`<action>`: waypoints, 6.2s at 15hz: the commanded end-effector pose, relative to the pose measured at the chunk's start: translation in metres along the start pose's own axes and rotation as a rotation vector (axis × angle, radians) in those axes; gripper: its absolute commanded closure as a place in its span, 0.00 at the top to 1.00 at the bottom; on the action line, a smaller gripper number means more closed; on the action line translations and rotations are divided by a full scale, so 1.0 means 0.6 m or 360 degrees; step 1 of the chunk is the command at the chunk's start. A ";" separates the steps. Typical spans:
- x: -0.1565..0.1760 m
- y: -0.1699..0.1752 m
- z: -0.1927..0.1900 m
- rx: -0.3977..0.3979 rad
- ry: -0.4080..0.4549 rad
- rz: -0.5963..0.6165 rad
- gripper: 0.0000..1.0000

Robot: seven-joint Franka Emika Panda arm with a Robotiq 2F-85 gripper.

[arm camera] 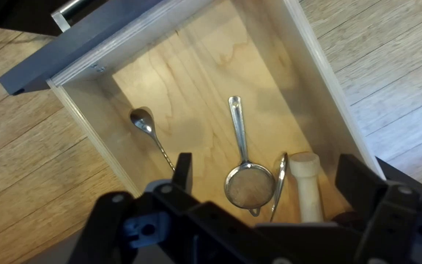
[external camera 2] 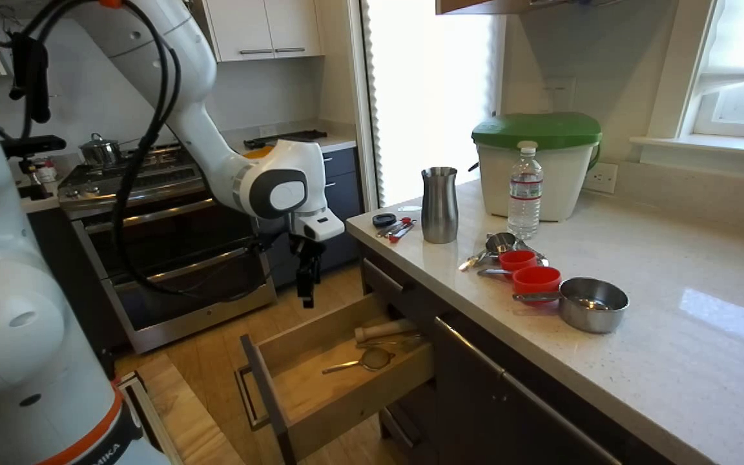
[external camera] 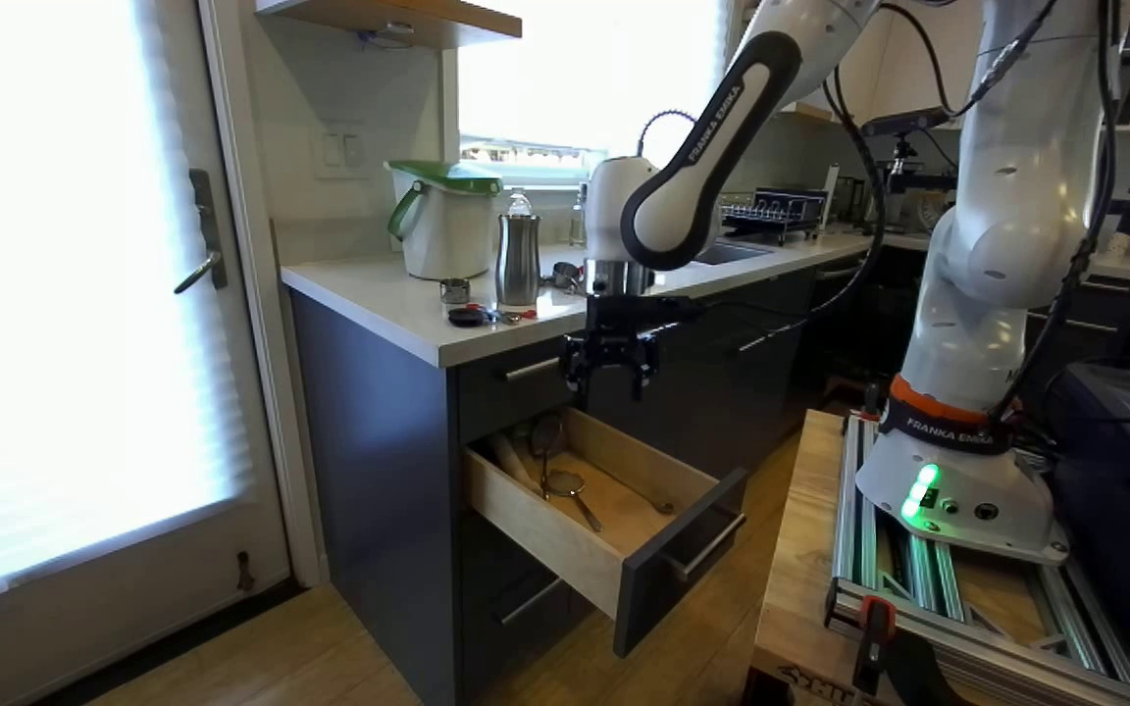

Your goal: Remove the tea strainer from the drawer and put it on the counter top

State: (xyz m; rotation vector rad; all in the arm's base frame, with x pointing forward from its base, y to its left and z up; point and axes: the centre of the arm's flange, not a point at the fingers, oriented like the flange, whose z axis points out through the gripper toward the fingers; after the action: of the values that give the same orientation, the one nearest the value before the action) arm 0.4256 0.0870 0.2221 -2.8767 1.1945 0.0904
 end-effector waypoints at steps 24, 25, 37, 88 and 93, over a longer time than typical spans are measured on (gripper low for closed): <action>0.069 -0.012 0.338 0.0050 0.0191 -0.0012 1.00; 0.072 -0.011 0.340 0.0061 0.0192 -0.0026 0.91; 0.092 -0.006 0.359 0.0074 0.0160 -0.0153 0.04; 0.098 -0.002 0.362 0.0028 0.0130 -0.0293 0.17; 0.105 -0.001 0.360 0.0018 0.0144 -0.0293 0.03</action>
State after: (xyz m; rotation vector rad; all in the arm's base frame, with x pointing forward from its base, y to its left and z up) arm 0.4605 0.0499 0.0113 -2.9724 0.9450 -0.0792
